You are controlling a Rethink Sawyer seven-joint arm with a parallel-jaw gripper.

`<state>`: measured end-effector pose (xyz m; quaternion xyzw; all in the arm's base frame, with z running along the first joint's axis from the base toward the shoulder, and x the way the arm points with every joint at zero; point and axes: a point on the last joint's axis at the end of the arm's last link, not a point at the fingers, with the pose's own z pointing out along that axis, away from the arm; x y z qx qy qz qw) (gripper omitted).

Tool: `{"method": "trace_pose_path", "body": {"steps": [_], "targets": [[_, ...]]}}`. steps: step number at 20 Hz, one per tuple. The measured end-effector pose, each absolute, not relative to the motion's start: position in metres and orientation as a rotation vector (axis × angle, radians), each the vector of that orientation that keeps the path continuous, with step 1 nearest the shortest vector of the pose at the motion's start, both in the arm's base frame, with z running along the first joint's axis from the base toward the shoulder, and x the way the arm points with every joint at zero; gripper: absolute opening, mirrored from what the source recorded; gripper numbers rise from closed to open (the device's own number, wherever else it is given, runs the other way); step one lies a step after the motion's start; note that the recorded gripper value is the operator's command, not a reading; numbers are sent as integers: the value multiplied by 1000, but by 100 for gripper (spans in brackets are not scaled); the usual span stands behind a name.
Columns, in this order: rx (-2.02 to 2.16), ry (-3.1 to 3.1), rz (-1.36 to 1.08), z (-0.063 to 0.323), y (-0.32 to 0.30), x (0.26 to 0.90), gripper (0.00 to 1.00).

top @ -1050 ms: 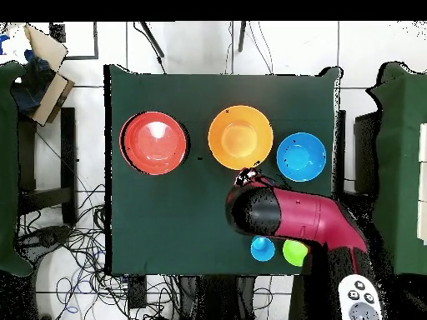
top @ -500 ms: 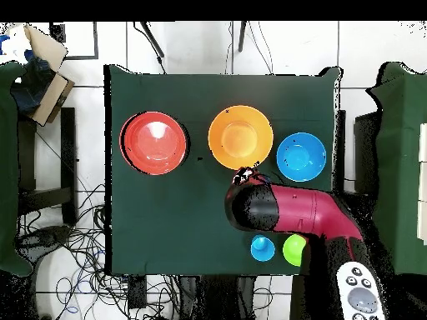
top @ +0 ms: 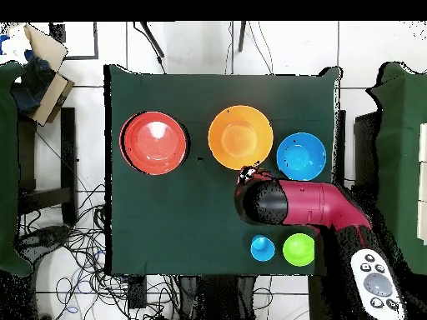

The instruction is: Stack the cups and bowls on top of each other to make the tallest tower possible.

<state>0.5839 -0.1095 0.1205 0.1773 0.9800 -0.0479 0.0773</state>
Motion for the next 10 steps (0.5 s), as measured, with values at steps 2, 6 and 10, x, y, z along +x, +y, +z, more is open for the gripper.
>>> {"method": "trace_pose_path", "body": {"steps": [2, 6, 10], "targets": [[527, 2945, -136, 114, -110, 584, 100], [492, 2968, -133, 98, -108, 583, 100], [469, 2980, -128, 91, -105, 585, 100]]}}
